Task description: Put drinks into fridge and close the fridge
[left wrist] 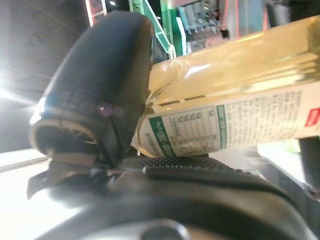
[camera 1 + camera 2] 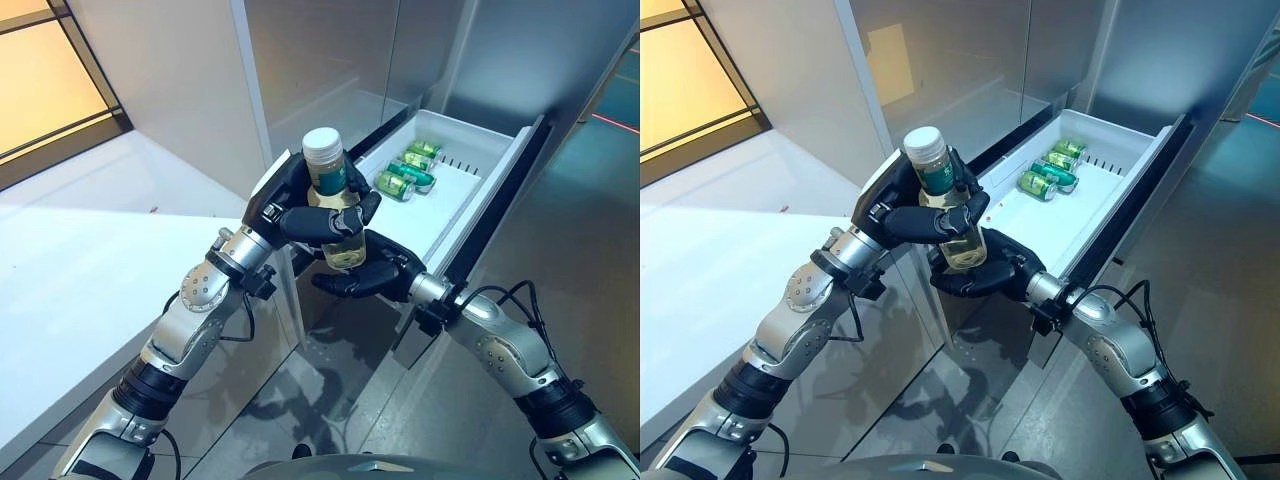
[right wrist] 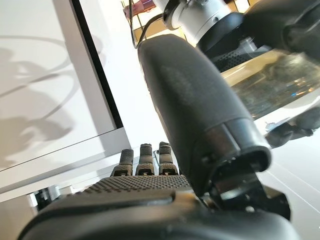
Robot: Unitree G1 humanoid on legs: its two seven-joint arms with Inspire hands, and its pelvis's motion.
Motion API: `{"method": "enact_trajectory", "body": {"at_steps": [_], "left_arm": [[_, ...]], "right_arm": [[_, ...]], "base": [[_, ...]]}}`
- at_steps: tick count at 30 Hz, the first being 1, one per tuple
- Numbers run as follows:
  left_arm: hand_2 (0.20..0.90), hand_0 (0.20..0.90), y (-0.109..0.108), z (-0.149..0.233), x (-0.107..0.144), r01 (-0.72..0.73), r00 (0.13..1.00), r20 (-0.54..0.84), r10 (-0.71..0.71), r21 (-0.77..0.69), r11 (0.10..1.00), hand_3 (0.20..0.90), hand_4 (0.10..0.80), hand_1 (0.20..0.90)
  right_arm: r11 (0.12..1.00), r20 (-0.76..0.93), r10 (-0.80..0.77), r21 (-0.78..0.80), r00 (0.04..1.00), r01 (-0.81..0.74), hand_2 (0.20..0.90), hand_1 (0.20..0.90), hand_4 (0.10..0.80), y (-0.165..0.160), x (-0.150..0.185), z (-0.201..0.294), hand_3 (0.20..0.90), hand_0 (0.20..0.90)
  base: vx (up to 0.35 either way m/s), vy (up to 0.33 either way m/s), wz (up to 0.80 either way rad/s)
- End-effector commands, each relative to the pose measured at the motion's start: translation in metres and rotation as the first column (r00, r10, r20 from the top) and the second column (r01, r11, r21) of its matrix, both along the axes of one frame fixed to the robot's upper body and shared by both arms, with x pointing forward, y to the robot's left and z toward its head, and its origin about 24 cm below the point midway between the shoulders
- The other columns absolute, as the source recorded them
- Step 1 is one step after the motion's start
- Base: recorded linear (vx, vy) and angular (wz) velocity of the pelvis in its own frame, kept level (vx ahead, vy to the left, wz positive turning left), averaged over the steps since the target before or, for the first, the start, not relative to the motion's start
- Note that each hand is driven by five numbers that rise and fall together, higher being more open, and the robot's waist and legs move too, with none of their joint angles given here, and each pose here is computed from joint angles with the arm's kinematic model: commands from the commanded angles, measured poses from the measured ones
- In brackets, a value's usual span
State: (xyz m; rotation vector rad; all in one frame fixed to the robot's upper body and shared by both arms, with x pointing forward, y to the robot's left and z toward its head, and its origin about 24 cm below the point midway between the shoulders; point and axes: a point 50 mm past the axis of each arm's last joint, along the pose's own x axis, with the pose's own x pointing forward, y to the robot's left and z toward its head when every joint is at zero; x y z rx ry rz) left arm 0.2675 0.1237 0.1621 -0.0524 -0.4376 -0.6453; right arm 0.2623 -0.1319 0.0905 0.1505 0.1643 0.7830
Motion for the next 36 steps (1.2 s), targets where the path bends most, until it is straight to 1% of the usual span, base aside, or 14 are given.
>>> {"method": "enact_trajectory", "body": {"at_steps": [1,7,11,18,24,25,26,27,29,30,31,32,35,36], "left_arm": [[0.300,0.300,-0.002,0.042,0.012,-0.024,0.977,0.210,0.029,-0.027,0.999,0.200,0.100,0.300],[0.300,0.300,0.001,0.039,0.016,-0.037,0.981,0.189,0.040,-0.014,0.999,0.200,0.100,0.300],[0.300,0.300,0.000,0.037,0.016,-0.022,0.985,0.172,0.024,-0.013,1.000,0.200,0.100,0.300],[0.300,0.300,-0.008,0.031,0.014,0.018,0.987,0.160,-0.021,0.024,1.000,0.200,0.100,0.300],[0.300,0.300,-0.013,0.030,0.012,0.066,0.986,0.150,-0.068,0.021,0.998,0.200,0.100,0.300],[0.300,0.300,-0.014,0.030,0.011,0.078,0.986,0.147,-0.081,0.021,0.997,0.200,0.100,0.300],[0.300,0.300,-0.016,0.029,0.010,0.091,0.985,0.145,-0.093,0.025,0.996,0.200,0.100,0.300],[0.300,0.300,-0.019,0.029,0.009,0.110,0.983,0.143,-0.114,0.036,0.993,0.200,0.100,0.300],[0.300,0.300,-0.022,0.028,0.008,0.129,0.981,0.138,-0.135,0.048,0.990,0.200,0.100,0.300],[0.300,0.300,-0.023,0.028,0.008,0.134,0.981,0.136,-0.140,0.052,0.990,0.200,0.100,0.300],[0.300,0.300,-0.025,0.027,0.008,0.147,0.979,0.132,-0.153,0.057,0.988,0.200,0.100,0.300],[0.300,0.300,-0.027,0.027,0.007,0.160,0.978,0.126,-0.167,0.067,0.985,0.200,0.100,0.300],[0.300,0.300,-0.030,0.024,0.006,0.196,0.973,0.108,-0.203,0.079,0.977,0.200,0.100,0.300],[0.300,0.300,-0.031,0.024,0.006,0.199,0.973,0.106,-0.207,0.080,0.977,0.200,0.100,0.300]], "right_arm": [[0.956,0.425,0.111,0.202,0.898,-0.213,0.900,0.900,0.800,0.028,-0.001,0.099,0.900,0.900],[0.959,0.433,0.099,0.199,0.896,-0.202,0.900,0.900,0.800,0.027,0.001,0.102,0.900,0.900],[0.959,0.431,0.099,0.199,0.897,-0.201,0.900,0.900,0.800,0.027,0.001,0.102,0.900,0.900],[0.961,0.420,0.113,0.184,0.901,-0.206,0.900,0.900,0.800,0.031,0.001,0.099,0.900,0.900],[0.967,0.378,0.115,0.168,0.919,-0.190,0.900,0.900,0.800,0.032,0.005,0.094,0.900,0.900],[0.968,0.369,0.117,0.164,0.922,-0.188,0.829,0.829,0.718,0.033,0.005,0.092,0.818,0.829],[0.969,0.363,0.117,0.162,0.925,-0.186,0.653,0.653,0.512,0.033,0.004,0.090,0.612,0.653],[0.969,0.350,0.118,0.162,0.929,-0.184,0.592,0.592,0.440,0.034,0.004,0.089,0.540,0.592],[0.971,0.342,0.115,0.158,0.933,-0.177,0.507,0.507,0.342,0.035,0.005,0.088,0.442,0.507],[0.972,0.341,0.115,0.157,0.933,-0.177,0.507,0.507,0.342,0.035,0.006,0.087,0.442,0.507],[0.973,0.339,0.114,0.153,0.934,-0.175,0.460,0.460,0.287,0.036,0.006,0.087,0.387,0.460],[0.974,0.338,0.113,0.147,0.934,-0.171,0.465,0.465,0.292,0.037,0.006,0.087,0.392,0.465],[0.975,0.327,0.121,0.137,0.937,-0.173,0.441,0.441,0.265,0.038,0.007,0.085,0.365,0.441],[0.975,0.324,0.124,0.133,0.938,-0.175,0.326,0.326,0.130,0.039,0.007,0.085,0.230,0.326]], "base": [[0.000,0.000,0.00],[0.000,0.000,0.00],[0.000,0.000,0.00],[0.000,0.000,0.00],[0.000,0.000,0.00],[0.000,0.000,0.00],[0.000,0.000,0.00],[0.000,0.000,0.00],[0.000,0.000,0.00],[0.000,0.000,0.00],[0.000,0.000,0.00],[0.000,0.000,0.00],[0.000,0.000,0.00],[0.000,0.000,0.00]]}}
